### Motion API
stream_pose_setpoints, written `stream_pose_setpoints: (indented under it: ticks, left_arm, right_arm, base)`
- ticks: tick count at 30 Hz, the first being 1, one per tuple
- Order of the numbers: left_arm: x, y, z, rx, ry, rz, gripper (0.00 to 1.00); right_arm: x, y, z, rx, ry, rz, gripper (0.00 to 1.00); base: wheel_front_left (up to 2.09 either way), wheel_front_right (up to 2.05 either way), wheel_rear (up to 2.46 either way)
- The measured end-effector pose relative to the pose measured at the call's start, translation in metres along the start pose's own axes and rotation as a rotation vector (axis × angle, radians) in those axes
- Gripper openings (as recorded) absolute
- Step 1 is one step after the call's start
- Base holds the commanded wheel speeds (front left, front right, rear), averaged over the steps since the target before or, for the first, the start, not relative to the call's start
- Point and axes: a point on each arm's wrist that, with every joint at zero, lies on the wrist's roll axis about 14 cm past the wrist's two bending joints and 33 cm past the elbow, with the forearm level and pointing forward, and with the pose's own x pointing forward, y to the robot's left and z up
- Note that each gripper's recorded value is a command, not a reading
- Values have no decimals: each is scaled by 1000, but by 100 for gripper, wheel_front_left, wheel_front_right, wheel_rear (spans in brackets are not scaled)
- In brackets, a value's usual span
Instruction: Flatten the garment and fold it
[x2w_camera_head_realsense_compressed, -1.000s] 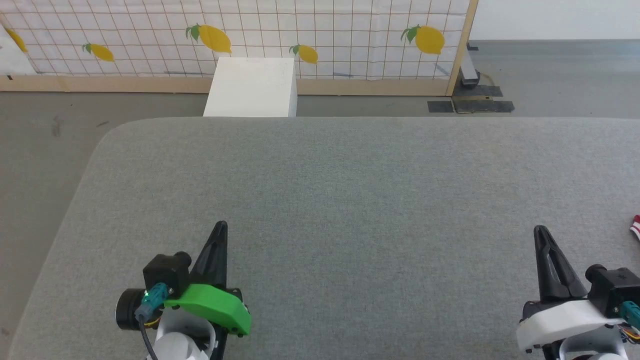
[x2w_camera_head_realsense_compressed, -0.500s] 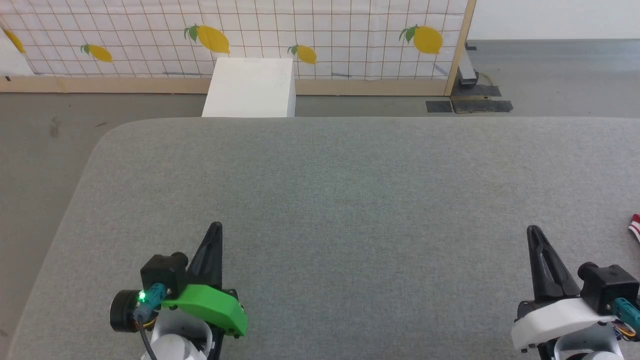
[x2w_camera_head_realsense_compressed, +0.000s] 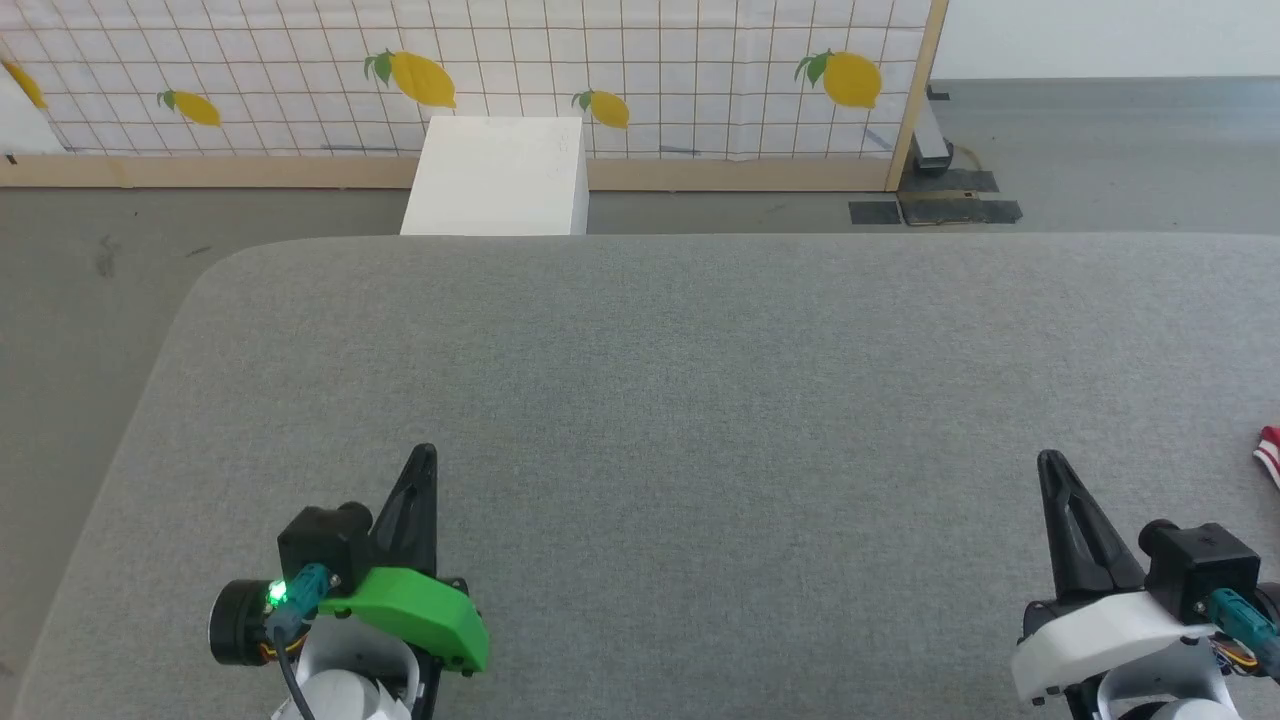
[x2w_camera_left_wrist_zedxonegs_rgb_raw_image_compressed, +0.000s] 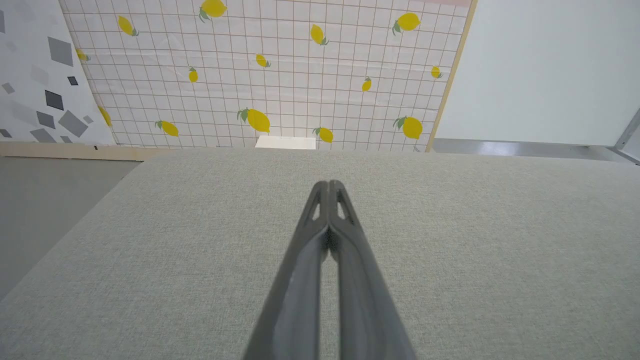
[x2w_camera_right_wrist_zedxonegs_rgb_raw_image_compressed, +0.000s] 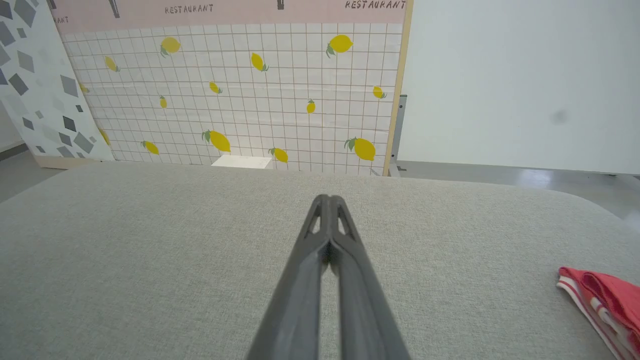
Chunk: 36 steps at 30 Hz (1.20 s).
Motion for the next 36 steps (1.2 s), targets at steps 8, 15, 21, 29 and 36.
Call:
stream_pose_setpoints:
  ticks: [8,15,21,29,36]
  left_arm:
    - [0,2,2,11,5,11,0]
    - [-1,4,4,34,5,18,0]
    - [-1,6,4,48,12,26,0]
    - [-2,8,4,63,22,38,0]
    - [-3,11,7,77,24,50,0]
  right_arm:
    - [2,3,2,-3,2,8,0]
    - [2,5,0,-9,11,15,0]
    - [2,7,0,-12,15,20,0]
    - [2,10,-1,-19,25,29,0]
    - [3,12,-1,-26,30,37,0]
  base:
    - [0,0,0]
    - [0,0,0]
    - [0,0,0]
    - [0,0,0]
    - [0,0,0]
